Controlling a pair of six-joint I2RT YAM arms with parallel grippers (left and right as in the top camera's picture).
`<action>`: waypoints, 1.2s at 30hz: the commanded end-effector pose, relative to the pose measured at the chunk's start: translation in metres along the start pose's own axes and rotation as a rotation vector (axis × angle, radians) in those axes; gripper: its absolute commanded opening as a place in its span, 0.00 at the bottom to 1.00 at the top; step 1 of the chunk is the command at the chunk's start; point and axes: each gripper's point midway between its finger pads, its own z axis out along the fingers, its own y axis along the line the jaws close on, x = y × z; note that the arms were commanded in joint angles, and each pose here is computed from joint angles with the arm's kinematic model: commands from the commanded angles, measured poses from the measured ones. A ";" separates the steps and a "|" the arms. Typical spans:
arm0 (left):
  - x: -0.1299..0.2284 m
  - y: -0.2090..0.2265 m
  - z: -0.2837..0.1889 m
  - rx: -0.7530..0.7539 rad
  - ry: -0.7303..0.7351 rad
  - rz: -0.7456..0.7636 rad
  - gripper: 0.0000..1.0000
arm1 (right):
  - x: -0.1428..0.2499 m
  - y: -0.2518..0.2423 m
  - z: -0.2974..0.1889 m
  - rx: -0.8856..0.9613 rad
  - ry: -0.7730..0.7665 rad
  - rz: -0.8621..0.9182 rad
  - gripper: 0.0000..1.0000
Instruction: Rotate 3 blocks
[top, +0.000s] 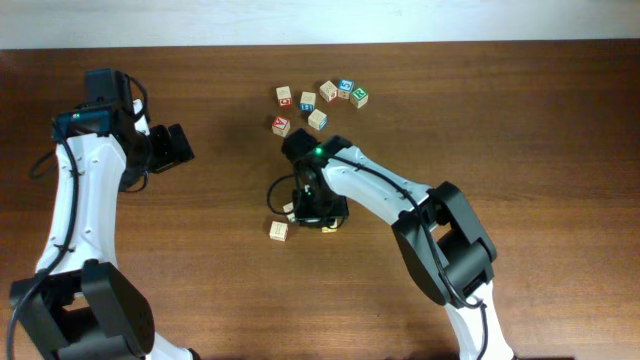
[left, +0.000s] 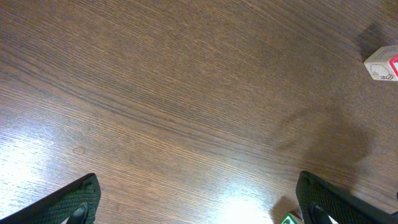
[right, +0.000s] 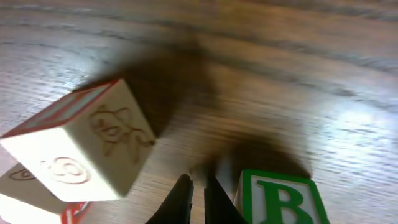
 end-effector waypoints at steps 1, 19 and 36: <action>-0.002 -0.004 -0.002 0.016 -0.005 0.016 0.99 | -0.009 -0.013 0.007 0.039 0.002 -0.043 0.11; -0.002 -0.004 -0.002 0.016 -0.005 0.016 0.99 | -0.059 0.046 -0.037 0.035 -0.201 -0.368 0.59; -0.002 -0.004 -0.002 0.016 -0.004 0.016 0.99 | -0.038 0.021 -0.013 0.209 -0.119 -0.260 0.45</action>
